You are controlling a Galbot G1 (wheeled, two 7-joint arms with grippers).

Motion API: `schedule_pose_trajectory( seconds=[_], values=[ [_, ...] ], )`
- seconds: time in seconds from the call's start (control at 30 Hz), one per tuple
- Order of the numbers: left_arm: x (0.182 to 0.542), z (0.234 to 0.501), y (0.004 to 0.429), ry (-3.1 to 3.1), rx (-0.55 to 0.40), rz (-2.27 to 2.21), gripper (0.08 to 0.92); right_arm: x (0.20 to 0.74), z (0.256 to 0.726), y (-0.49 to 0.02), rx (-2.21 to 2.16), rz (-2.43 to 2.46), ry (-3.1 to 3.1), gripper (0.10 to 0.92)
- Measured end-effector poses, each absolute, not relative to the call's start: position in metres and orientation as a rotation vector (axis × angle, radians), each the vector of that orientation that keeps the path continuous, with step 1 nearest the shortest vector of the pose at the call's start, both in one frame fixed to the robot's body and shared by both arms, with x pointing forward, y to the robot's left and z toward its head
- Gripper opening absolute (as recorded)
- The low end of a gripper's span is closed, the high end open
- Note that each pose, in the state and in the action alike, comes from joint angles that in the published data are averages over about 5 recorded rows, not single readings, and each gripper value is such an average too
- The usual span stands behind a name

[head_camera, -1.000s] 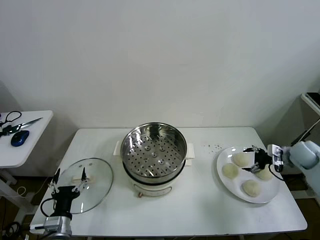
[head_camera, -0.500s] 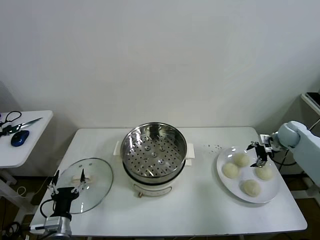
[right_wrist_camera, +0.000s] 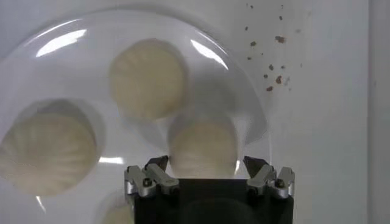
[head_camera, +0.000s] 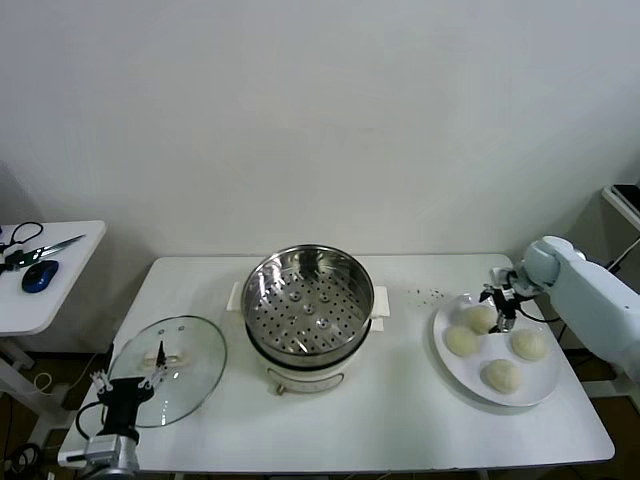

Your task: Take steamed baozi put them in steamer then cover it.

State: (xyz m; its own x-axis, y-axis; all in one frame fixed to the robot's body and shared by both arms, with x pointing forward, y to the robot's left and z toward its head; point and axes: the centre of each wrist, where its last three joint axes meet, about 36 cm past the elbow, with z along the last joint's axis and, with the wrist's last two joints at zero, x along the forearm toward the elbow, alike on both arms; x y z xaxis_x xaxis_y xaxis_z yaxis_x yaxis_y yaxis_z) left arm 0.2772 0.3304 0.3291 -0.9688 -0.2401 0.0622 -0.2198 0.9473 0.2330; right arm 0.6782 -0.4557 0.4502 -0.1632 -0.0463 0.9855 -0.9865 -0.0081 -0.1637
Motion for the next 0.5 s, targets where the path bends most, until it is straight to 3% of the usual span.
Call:
schedule_pose_trajectory(
  seconds=[0.27, 0.5],
  values=[
    [0.2775, 0.3302, 0.3348, -3.011, 0.382, -0.341, 0.823, 0.6832, 0.4455, -0.4537, 1.179, 1.316, -1.331, 0.803],
    [0.2773, 0.3312, 0.3354, -3.011, 0.379, -0.341, 0.823, 0.6879, 0.4461, -0.4508, 1.192, 1.315, -1.326, 0.698]
  ],
)
